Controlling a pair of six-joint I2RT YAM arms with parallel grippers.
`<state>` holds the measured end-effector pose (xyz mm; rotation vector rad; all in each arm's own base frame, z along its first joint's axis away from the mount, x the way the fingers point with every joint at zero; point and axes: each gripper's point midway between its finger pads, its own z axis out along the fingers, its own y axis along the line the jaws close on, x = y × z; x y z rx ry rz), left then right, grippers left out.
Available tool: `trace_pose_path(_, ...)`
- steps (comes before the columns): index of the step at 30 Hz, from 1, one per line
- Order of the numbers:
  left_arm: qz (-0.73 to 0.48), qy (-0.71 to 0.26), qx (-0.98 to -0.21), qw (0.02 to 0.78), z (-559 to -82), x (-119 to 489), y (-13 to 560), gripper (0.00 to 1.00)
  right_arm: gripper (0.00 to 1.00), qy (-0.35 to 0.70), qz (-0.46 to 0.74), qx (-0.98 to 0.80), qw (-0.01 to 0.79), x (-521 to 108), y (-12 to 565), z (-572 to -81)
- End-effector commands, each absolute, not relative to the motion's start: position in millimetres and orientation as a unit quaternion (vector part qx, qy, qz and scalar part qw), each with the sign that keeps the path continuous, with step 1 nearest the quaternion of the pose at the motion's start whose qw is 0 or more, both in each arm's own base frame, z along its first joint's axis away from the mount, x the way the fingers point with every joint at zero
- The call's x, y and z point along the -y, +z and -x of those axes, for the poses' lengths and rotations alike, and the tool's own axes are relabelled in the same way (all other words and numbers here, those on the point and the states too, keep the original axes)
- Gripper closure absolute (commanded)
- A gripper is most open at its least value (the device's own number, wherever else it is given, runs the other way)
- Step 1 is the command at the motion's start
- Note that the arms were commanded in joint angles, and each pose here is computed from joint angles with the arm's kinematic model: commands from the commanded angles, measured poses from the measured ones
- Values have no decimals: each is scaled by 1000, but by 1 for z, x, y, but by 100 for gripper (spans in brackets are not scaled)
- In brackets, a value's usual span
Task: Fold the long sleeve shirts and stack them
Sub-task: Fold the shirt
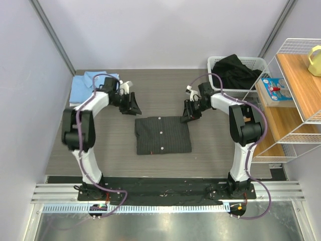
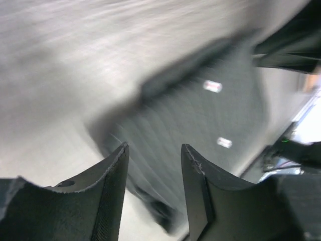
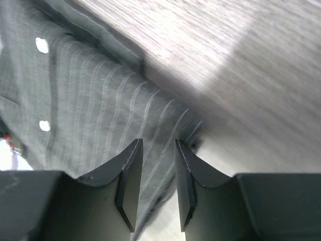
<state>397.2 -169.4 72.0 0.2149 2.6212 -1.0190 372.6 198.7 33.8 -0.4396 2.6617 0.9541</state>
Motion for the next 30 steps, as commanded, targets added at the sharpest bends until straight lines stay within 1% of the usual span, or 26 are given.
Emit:
trace_pose_path(1,-85,-419,-870,245,-371,190,175,53,62,378,132,-893,204,-212,106,-375)
trace_pose_path(2,-87,-443,-864,224,-356,200,179,53,62,395,134,-882,219,-217,124,-371)
trace_pose_path(3,-75,-459,-863,196,-338,211,181,54,62,405,117,-883,206,-221,125,-363)
trace_pose_path(5,-65,-472,-867,147,-313,222,162,56,62,431,122,-870,207,-233,138,-351)
trace_pose_path(6,-73,-488,-860,130,-302,233,160,57,62,443,103,-871,184,-237,132,-341)
trace_pose_path(7,-61,-487,-865,106,-292,232,144,57,62,451,105,-869,172,-244,128,-333)
trace_pose_path(8,-53,-490,-865,94,-288,233,137,58,62,457,102,-869,161,-246,124,-328)
trace_pose_path(9,-47,-489,-867,84,-285,231,129,59,63,464,94,-872,128,-248,108,-316)
trace_pose_path(10,-30,-478,-876,51,-279,226,112,59,63,465,86,-874,112,-247,99,-311)
trace_pose_path(11,-21,-472,-881,36,-276,222,101,59,63,462,84,-877,100,-246,88,-306)
trace_pose_path(12,-9,-457,-889,32,-279,211,89,59,63,451,76,-885,82,-240,69,-300)
trace_pose_path(13,-2,-440,-898,15,-277,202,71,59,63,442,72,-891,79,-232,57,-301)
trace_pose_path(15,24,-427,-904,11,-287,182,54,60,64,422,47,-904,60,-219,28,-305)
trace_pose_path(17,32,-406,-913,-2,-292,168,35,60,66,411,28,-909,62,-202,16,-317)
trace_pose_path(18,35,-402,-915,12,-304,158,38,61,67,407,26,-911,69,-198,16,-326)
trace_pose_path(20,8,-409,-912,34,-311,151,53,60,69,398,37,-914,76,-190,25,-331)
trace_pose_path(21,-8,-412,-909,64,-319,148,68,59,69,400,42,-912,88,-189,37,-337)
trace_pose_path(22,-22,-418,-904,83,-320,149,81,58,68,415,56,-902,109,-193,66,-336)
trace_pose_path(23,-39,-439,-892,100,-317,154,98,57,67,427,63,-894,122,-196,83,-335)
trace_pose_path(24,-59,-452,-879,138,-314,159,129,55,66,440,52,-888,120,-201,95,-329)
trace_pose_path(25,-60,-466,-872,136,-303,165,136,54,65,459,52,-878,126,-208,112,-322)
trace_pose_path(26,-59,-487,-861,134,-292,173,149,53,62,488,74,-855,160,-218,144,-317)
trace_pose_path(27,-66,-508,-847,141,-281,190,169,52,61,507,54,-850,131,-230,145,-295)
trace_pose_path(28,-58,-518,-845,117,-262,199,162,51,59,523,72,-836,151,-241,154,-291)
trace_pose_path(29,-60,-525,-842,108,-251,208,163,49,56,536,75,-829,141,-249,158,-279)
trace_pose_path(30,-58,-540,-836,78,-233,229,167,45,55,542,78,-827,126,-255,152,-261)
